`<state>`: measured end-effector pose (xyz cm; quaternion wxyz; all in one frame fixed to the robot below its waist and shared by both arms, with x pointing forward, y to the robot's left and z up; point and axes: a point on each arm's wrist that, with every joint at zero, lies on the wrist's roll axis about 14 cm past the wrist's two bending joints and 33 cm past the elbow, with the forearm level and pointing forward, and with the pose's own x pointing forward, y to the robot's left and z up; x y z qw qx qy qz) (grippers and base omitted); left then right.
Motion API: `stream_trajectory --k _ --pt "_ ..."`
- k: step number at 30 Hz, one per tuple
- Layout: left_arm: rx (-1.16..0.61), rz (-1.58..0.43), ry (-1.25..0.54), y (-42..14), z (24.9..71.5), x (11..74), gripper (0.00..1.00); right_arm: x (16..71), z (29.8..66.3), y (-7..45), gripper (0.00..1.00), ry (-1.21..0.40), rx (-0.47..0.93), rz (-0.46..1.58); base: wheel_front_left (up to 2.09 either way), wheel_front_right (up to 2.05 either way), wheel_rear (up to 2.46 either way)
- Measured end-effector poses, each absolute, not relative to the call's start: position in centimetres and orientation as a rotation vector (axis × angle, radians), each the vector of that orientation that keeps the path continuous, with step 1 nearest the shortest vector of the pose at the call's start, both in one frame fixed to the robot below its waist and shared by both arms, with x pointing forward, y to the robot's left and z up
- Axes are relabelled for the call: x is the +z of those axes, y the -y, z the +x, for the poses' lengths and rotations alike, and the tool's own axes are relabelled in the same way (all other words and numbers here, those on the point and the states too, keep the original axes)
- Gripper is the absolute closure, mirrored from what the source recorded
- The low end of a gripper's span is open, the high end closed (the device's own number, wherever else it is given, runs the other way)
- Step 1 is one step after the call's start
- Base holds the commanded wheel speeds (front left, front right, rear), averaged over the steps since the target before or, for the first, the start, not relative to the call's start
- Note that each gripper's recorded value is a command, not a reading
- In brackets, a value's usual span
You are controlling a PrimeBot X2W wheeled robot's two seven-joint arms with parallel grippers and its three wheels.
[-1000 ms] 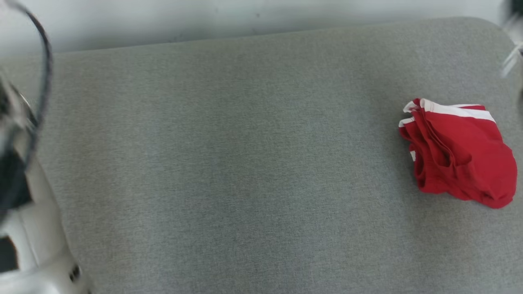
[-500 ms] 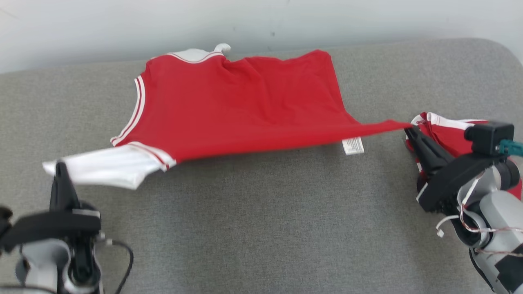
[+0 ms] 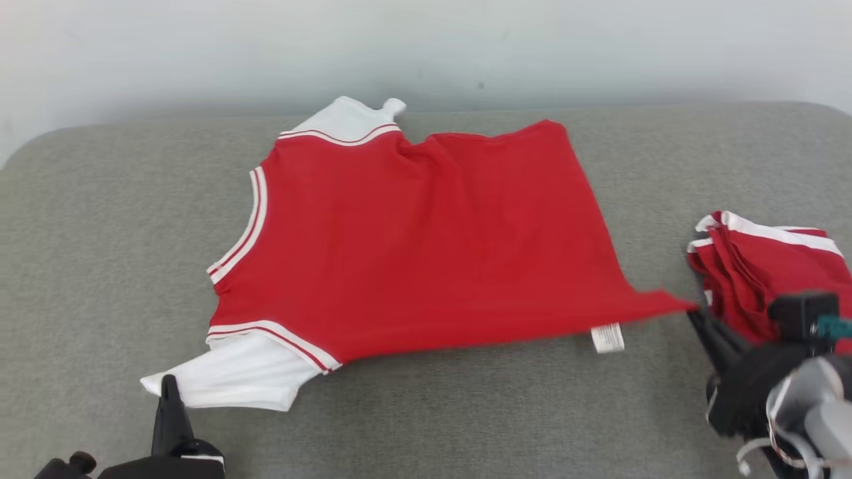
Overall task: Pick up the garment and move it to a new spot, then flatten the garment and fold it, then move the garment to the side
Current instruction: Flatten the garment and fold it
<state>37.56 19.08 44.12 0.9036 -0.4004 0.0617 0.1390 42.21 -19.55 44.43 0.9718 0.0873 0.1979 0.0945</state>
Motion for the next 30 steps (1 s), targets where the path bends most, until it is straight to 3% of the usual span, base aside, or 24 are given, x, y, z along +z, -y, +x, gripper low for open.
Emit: stream_trajectory --k 10,23,30 --pt "0.404 -0.846 -0.128 -22.0 34.2 42.9 1.00 42.6 39.6 16.9 1.00 -0.480 0.245 0.173 0.00 0.00 0.00" --pt "0.396 -0.832 -0.170 -21.2 33.4 41.9 1.00 39.8 33.2 16.7 1.00 -0.641 0.230 0.207 0.00 0.00 0.00" --pt "0.402 -0.818 -0.247 -20.4 31.9 39.9 1.00 39.6 31.6 18.0 1.00 -0.684 0.195 0.213 0.00 0.00 0.00"
